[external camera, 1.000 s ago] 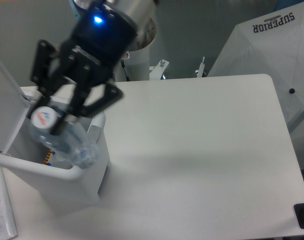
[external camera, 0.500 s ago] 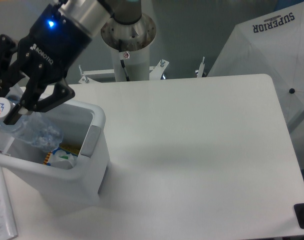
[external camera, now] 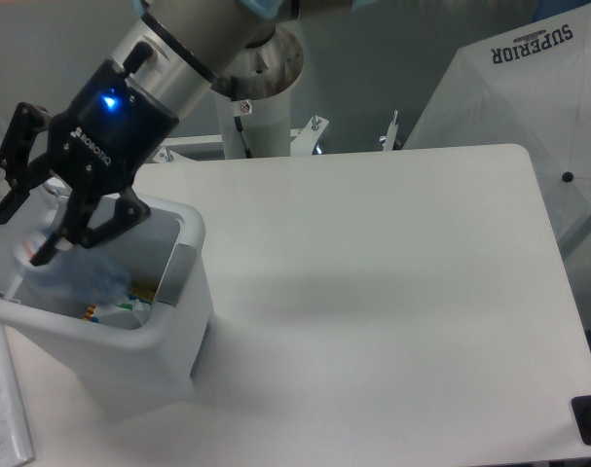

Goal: Place the trash in the trash can

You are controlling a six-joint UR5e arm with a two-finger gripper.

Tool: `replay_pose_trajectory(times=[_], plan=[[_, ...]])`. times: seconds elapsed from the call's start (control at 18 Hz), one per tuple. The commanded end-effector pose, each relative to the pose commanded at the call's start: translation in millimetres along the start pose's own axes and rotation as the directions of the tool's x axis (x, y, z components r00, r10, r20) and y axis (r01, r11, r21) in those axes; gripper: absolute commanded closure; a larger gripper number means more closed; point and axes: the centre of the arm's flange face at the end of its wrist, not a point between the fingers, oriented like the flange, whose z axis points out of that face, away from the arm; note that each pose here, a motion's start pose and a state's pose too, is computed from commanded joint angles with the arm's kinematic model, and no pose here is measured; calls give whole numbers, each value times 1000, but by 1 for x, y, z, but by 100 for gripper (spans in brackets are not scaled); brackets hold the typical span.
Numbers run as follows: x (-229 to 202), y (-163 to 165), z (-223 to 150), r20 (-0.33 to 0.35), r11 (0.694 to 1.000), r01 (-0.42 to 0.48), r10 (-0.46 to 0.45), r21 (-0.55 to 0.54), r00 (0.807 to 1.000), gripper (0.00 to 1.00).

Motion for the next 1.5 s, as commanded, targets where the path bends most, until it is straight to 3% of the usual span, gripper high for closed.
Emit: replay_pose_trajectory(times=[0.39,0.72,1.06,1.28,1.5], plan=[[-69,8,-76,143,998,27,-35,57,989,0],[-134,35,-149,269,992,78,-103,102,958,0],[-206,80,-164,316,994,87,-104,66,943,0],[-237,104,-162,405,994,101,-76,-42,911,0],[-258,134,-161,500,967,118,12,-227,866,0]])
